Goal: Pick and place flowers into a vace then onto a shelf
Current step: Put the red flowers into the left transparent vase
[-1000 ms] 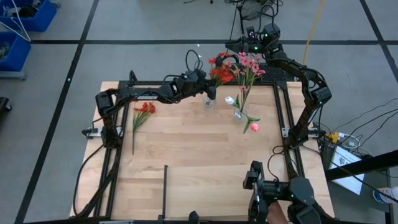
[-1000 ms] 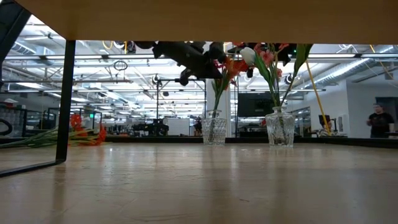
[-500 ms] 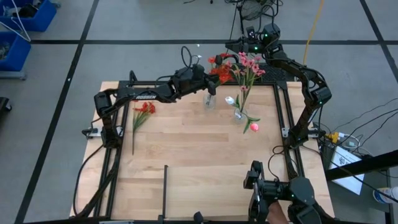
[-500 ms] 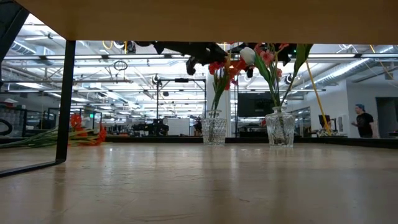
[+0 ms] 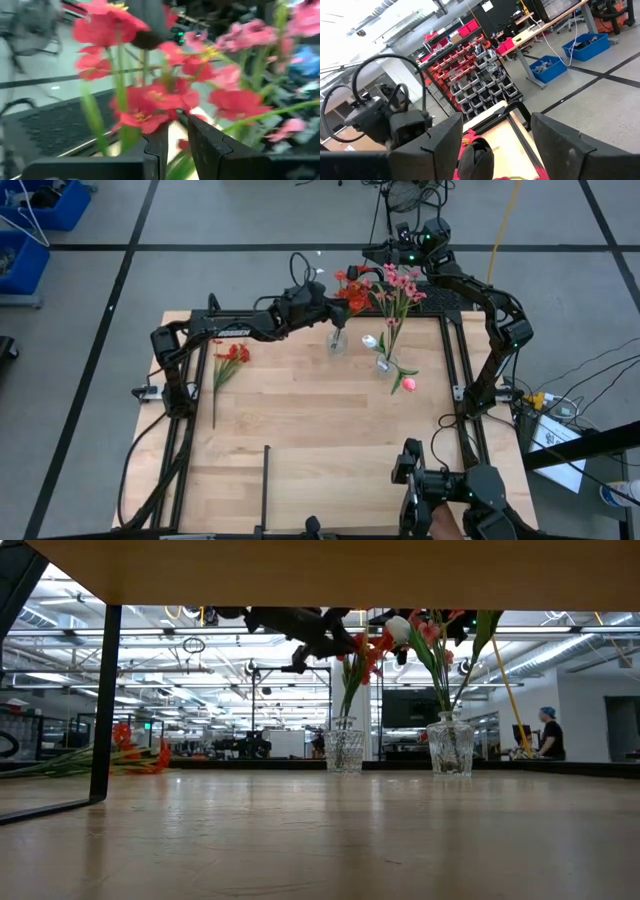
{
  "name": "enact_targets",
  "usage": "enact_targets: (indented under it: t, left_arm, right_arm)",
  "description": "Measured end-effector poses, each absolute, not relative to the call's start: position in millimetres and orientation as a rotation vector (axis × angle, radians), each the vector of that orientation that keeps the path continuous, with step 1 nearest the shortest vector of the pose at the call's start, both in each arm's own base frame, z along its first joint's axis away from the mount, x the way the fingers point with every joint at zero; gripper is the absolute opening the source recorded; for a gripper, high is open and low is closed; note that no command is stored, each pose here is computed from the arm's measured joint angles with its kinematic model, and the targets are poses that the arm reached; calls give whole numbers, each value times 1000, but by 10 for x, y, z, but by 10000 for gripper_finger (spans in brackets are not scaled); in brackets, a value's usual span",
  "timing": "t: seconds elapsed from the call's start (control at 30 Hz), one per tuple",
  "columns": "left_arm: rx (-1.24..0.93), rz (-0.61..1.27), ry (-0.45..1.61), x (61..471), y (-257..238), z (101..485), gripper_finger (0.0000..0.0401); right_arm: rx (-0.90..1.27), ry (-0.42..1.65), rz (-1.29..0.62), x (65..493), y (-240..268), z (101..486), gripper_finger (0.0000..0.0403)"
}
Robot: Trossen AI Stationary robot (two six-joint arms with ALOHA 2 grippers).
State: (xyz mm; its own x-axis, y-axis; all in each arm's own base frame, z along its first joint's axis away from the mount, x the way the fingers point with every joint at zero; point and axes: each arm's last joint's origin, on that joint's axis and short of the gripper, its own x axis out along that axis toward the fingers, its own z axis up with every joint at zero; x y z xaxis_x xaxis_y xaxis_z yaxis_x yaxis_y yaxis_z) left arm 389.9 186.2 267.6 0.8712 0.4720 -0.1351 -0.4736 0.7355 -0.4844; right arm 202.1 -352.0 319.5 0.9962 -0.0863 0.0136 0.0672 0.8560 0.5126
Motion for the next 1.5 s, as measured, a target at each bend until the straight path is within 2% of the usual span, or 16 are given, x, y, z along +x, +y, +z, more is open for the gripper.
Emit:
enact_targets:
  t: [0.23,0.4,0.7,1.0,1.17,1.3,1.5]
  left_arm:
    - [-512,360,-102,3712,1813,3124,53]
    - [-571,336,-30,3456,1784,3359,59]
    - [-736,670,248,2652,1630,3615,106]
    - [-948,1089,690,2054,1454,3347,229]
    - [-1008,1186,985,1979,1410,3117,284]
    - [-1077,1165,1145,1988,1380,2969,295]
    - [-1170,1139,1314,1951,1244,2553,271]
  right_arm:
    - [532,-45,9,2021,-3492,3254,226]
    - [520,-81,27,2032,-3473,3327,226]
    - [533,-119,46,2024,-3458,3399,226]
    - [504,-121,38,2025,-3461,3396,226]
    - [493,-135,11,2025,-3469,3398,226]
    - [488,-144,-7,2024,-3475,3399,226]
    - [502,-143,-3,2028,-3472,3399,226]
